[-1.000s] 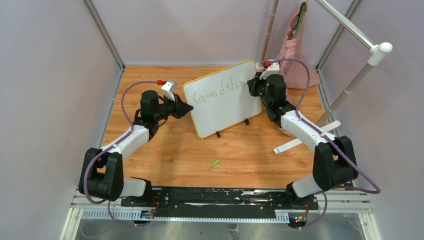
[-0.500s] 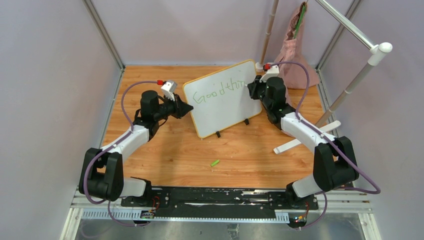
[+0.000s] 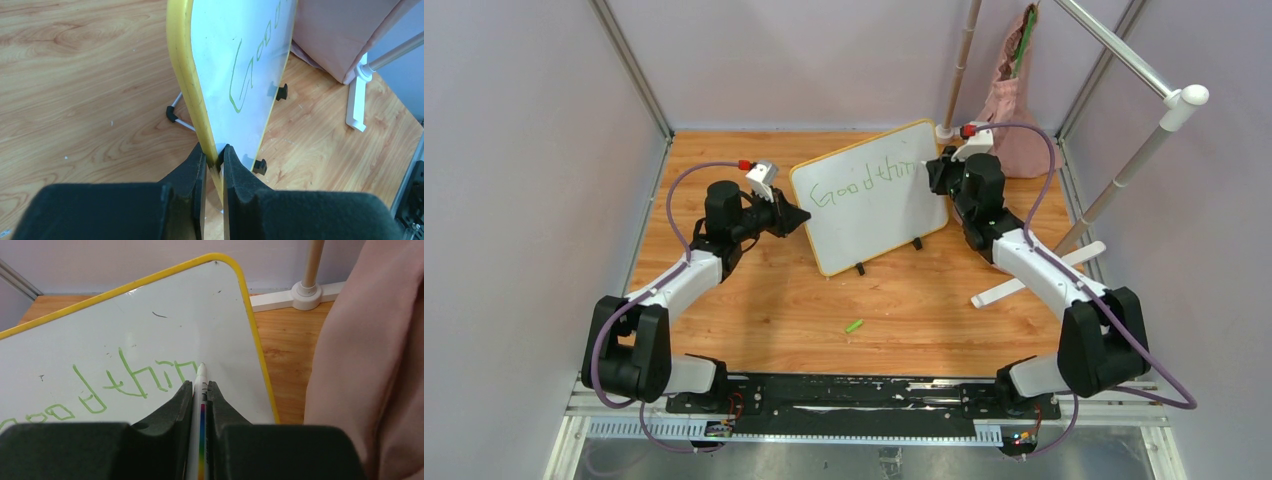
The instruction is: Write a sentence on the whiteboard
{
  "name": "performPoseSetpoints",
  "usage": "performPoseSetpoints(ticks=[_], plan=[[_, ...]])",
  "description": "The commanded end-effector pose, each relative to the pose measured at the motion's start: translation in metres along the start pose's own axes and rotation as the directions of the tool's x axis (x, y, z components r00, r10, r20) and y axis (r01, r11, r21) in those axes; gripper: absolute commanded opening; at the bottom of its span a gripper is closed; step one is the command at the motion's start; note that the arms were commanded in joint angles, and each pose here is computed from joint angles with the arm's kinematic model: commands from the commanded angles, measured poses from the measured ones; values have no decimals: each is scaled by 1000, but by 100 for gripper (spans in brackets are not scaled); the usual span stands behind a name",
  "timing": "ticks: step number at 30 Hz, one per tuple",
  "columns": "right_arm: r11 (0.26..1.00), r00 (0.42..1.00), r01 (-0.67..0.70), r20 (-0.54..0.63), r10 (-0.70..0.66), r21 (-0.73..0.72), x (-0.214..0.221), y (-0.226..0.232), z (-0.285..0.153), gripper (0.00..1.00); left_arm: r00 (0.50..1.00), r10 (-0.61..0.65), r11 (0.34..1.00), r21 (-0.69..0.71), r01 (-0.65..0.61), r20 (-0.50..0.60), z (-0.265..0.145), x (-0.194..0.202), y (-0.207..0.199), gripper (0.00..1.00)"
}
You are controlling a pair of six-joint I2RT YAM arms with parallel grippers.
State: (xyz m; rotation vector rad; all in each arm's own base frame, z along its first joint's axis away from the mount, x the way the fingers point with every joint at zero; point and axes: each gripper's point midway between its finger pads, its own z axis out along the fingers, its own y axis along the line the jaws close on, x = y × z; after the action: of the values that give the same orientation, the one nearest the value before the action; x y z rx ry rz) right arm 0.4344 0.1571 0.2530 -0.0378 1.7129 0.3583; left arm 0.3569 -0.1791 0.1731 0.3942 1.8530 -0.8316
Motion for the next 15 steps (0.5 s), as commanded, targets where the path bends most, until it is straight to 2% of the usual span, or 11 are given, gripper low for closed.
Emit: performPoseSetpoints(ticks=[1,15], plan=[[999,999,-2,47,0,45,-18,-11,0,0,995,95,992,-77,-97,-30,-1,9,17,0],[999,999,1,41,-3,43,-18,-10,13,0,994,102,992,-73,-103,-26,-1,7,15,0]])
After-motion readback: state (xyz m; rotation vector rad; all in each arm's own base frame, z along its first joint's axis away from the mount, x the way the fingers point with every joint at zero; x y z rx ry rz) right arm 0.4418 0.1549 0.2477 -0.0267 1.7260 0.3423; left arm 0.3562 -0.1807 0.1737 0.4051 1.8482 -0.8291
